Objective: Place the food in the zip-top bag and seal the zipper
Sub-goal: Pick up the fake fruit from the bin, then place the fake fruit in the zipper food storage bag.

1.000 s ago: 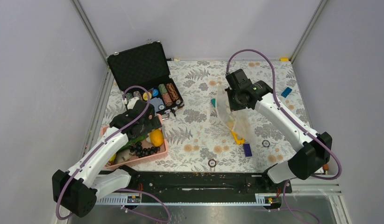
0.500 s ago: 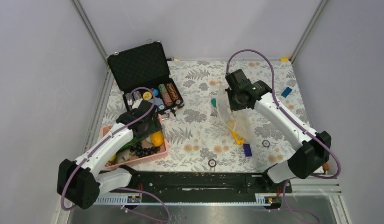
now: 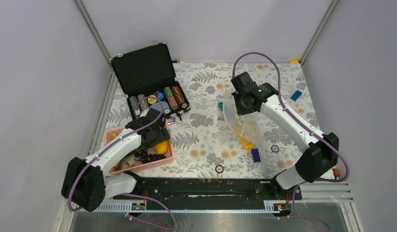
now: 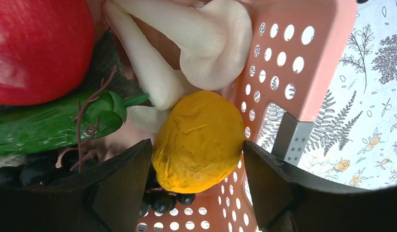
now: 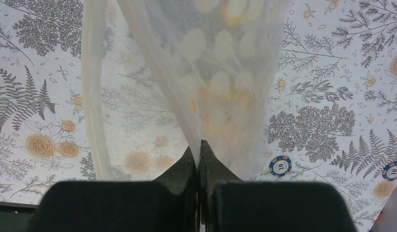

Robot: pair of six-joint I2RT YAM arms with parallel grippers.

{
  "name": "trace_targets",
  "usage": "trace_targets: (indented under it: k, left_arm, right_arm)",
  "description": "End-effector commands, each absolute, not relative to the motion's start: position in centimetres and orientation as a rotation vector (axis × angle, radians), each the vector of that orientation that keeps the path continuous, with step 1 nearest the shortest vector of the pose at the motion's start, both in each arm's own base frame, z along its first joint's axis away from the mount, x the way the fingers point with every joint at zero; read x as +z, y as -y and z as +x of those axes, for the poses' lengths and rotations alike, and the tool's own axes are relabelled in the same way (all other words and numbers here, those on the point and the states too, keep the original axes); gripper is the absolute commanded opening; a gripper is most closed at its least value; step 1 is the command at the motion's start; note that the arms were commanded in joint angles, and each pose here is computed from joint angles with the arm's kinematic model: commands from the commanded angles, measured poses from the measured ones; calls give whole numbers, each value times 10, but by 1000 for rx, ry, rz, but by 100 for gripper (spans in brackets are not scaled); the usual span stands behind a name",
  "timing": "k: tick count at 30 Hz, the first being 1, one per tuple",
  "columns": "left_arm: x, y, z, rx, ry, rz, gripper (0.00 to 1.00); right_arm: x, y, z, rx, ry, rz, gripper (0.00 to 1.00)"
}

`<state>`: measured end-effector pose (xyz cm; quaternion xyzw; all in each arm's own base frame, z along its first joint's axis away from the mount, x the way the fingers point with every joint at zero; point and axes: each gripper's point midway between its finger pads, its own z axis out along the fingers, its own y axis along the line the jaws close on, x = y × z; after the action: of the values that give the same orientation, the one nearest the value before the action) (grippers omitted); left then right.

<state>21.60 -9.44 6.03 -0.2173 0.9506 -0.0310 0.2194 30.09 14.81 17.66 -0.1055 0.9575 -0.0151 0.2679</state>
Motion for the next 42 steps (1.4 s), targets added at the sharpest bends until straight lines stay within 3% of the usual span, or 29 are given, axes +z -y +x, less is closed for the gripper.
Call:
trace_targets:
  k: [1,8,10,16,23,28,32,39,42]
  left_arm:
    - [51,102,217,-138,-2642,-633,70]
    - [39,103,213,-130,-2667,-648,70]
    - [36,103,212,-128,-2673,-653,65]
    - [43,103,216,-123,-2663,-641,36]
    - [101,88,229,-106,-2509,-610,0]
    - [161,80,241,-192,-2292,-628,0]
    - [224,101,254,-443,-2095,-530,0]
    - [331,205,250,-1074,-1788,-43,0]
    - [363,246,239,-1227,-1685,136,0]
  right_arm:
    - [179,-145,306,-68,-2572,-275,0]
    - [179,-145,306,-70,-2572,-273,0]
    - [179,-145,306,-69,-2572,-271,0]
    - [181,-145,305,-60,-2568,-267,0]
    - [188,-146,302,-26,-2553,-267,0]
    - [199,-148,301,11,-2526,-243,0]
    - [212,-158,298,103,-2506,-255,0]
    - [244,-194,282,414,-2442,-331,0]
    - [249,-216,275,582,-2422,-373,0]
